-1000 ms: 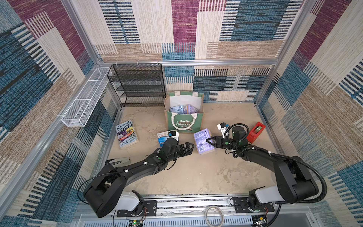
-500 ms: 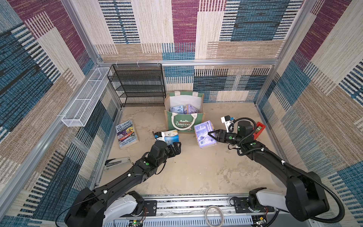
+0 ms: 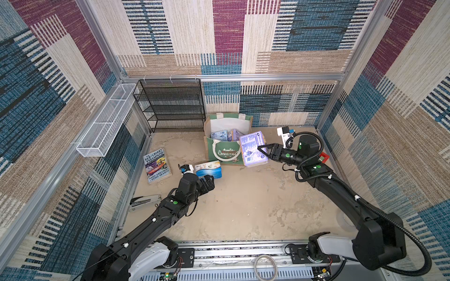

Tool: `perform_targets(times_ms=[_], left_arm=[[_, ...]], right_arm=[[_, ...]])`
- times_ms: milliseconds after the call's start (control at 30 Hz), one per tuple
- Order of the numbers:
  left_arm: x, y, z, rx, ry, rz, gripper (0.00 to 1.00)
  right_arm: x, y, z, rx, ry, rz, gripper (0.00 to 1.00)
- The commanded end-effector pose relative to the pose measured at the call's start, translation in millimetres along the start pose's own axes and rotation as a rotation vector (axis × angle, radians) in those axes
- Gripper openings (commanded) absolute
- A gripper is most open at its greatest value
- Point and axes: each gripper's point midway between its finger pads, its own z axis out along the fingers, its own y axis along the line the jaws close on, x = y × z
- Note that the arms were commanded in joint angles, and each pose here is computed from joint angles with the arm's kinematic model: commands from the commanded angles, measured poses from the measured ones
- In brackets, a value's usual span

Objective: Put tissues into the canvas bag
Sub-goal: Place the pack of facial tissues in the canvas bag.

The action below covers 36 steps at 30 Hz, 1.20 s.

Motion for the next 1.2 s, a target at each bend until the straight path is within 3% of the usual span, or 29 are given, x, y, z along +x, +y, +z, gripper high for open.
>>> perform_targets(times_ms=[0, 233, 367, 800, 1167], left_arm=[[6.2, 4.6, -0.1, -0.003, 0.031, 0.009, 0.99], [9.4, 19.4, -0.8, -0.021, 0.031, -0.025, 0.99], [12.2, 26.6, -0.6, -0.016, 0.033, -0.056, 0.99], [15.7, 42.7, -2.7, -0.037, 0.044, -0.089, 0.99], [16.2, 49.7, -4.2, -0.041, 0.044, -0.114, 0.99]], right_arm=[[-29.2, 21.6, 9.5, -0.067, -0.043, -0.03, 0.46], [-81.2, 28.0, 42.1, -0.043, -0.154, -0.035, 0.47], [-92.9, 20.0, 74.8, -0.065, -0.148, 0.012, 0.47], [-103.1, -21.3, 176.1, 0.038, -0.153, 0.068, 0.45], [-82.1, -56.7, 217.5, 0.117, -0.138, 0.125, 0.44]])
